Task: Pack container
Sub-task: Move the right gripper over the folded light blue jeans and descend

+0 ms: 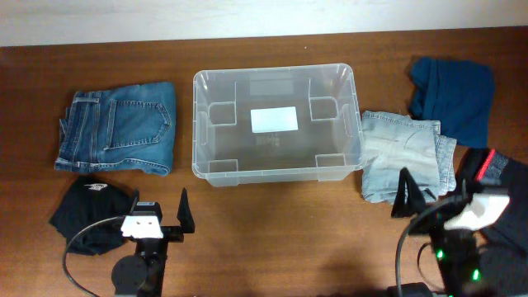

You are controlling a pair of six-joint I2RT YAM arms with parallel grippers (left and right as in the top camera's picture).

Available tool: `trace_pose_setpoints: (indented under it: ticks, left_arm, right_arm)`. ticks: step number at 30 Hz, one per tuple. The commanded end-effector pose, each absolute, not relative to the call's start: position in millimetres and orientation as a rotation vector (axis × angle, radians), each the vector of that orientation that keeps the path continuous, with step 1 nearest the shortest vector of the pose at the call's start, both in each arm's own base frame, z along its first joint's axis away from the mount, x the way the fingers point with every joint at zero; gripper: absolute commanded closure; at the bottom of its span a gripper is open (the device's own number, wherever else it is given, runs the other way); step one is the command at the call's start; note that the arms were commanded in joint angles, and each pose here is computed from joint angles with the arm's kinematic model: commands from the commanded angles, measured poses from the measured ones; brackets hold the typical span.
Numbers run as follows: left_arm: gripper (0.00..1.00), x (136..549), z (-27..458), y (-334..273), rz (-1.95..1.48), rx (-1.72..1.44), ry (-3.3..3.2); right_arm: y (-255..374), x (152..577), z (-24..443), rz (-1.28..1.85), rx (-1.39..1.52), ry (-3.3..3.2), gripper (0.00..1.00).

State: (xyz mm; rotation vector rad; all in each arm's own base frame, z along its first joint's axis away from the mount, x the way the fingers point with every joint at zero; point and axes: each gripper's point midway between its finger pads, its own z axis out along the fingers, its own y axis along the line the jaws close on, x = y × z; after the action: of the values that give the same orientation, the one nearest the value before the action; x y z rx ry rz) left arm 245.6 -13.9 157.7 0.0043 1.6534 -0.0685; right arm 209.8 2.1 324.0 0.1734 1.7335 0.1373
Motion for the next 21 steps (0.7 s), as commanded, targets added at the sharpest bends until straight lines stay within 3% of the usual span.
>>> trace_pose_setpoints:
  ticks: [1, 15, 21]
  left_arm:
    - [0.01, 245.5, 156.4, -14.3, -0.06, 0.02, 1.651]
    - [0.01, 245.5, 156.4, -14.3, -0.06, 0.02, 1.651]
    - [0.01, 245.5, 156.4, -14.3, -0.06, 0.02, 1.651]
  right_arm:
    - [5.8, 228.0, 336.4, 0.145, 0.176, 1.837, 0.02]
    - [26.0, 268.8, 307.0, 0.223, 0.135, 2.077, 0.02]
    - [-37.5, 256.7, 271.7, 0.017, 0.786, 2.078, 0.02]
